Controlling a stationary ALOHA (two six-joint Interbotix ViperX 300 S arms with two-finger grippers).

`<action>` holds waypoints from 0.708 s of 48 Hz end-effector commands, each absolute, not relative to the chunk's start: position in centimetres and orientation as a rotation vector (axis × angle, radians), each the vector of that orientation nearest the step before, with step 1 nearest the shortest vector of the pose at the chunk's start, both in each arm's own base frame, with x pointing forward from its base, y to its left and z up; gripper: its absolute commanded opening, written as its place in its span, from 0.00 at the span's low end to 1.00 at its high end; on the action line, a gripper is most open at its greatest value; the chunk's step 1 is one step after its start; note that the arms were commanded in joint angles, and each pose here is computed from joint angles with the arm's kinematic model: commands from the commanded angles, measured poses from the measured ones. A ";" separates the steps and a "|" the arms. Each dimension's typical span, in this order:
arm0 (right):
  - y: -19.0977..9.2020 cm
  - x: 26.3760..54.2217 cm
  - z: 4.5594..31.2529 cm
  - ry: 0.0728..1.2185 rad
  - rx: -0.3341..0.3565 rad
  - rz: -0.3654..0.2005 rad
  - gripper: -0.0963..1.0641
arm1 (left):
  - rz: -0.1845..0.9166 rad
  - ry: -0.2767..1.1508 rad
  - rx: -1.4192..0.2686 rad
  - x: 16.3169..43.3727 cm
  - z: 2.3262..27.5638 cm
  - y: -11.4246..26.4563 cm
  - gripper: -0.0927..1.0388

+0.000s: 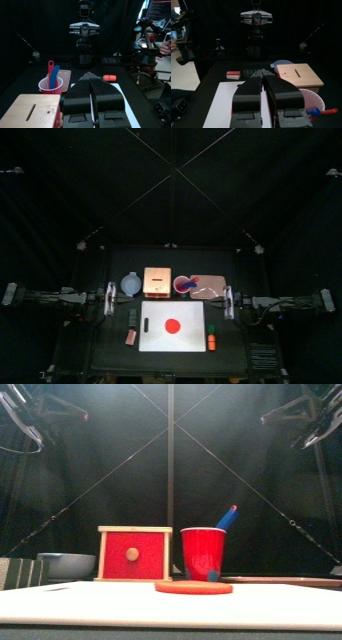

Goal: Get the cutter from the drawer then cut the dough then place the extra dough in the bowl
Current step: Open the drawer

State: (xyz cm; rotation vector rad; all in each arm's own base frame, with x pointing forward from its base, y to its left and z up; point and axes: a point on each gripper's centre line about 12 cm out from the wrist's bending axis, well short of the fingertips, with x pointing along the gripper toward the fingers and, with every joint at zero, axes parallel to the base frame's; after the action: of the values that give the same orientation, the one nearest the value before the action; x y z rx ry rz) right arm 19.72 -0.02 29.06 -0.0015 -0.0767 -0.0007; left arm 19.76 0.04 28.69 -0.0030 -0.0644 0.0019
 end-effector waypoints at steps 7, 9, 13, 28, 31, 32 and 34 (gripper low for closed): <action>-1.7 22.4 28.4 0.000 -0.028 -0.071 0.05 | 0.021 -0.068 -0.063 20.9 26.8 0.3 0.09; -2.1 23.3 28.2 0.019 -0.037 -0.082 0.05 | 0.031 -0.074 -0.088 21.1 26.5 0.4 0.10; -2.8 25.4 27.7 0.051 -0.060 -0.096 0.05 | 0.051 -0.095 -0.138 21.6 25.9 0.6 0.10; -6.4 34.5 25.3 0.072 -0.147 -0.117 0.05 | 0.116 -0.117 -0.362 24.2 23.1 0.0 0.10; -7.2 36.2 24.5 0.079 -0.155 -0.119 0.05 | 0.134 -0.106 -0.395 25.0 22.4 -0.2 0.10; -7.5 36.7 24.2 0.084 -0.157 -0.120 0.05 | 0.139 -0.106 -0.403 25.3 22.3 -0.2 0.10; -8.0 37.8 23.7 0.092 -0.165 -0.121 0.05 | 0.145 -0.110 -0.412 25.7 22.0 -0.3 0.11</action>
State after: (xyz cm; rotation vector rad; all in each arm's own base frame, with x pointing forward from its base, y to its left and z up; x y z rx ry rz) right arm 35.57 -6.86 23.42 -0.1516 0.1214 -0.1116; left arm 24.40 -0.04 21.71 -0.3931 -0.0787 0.1346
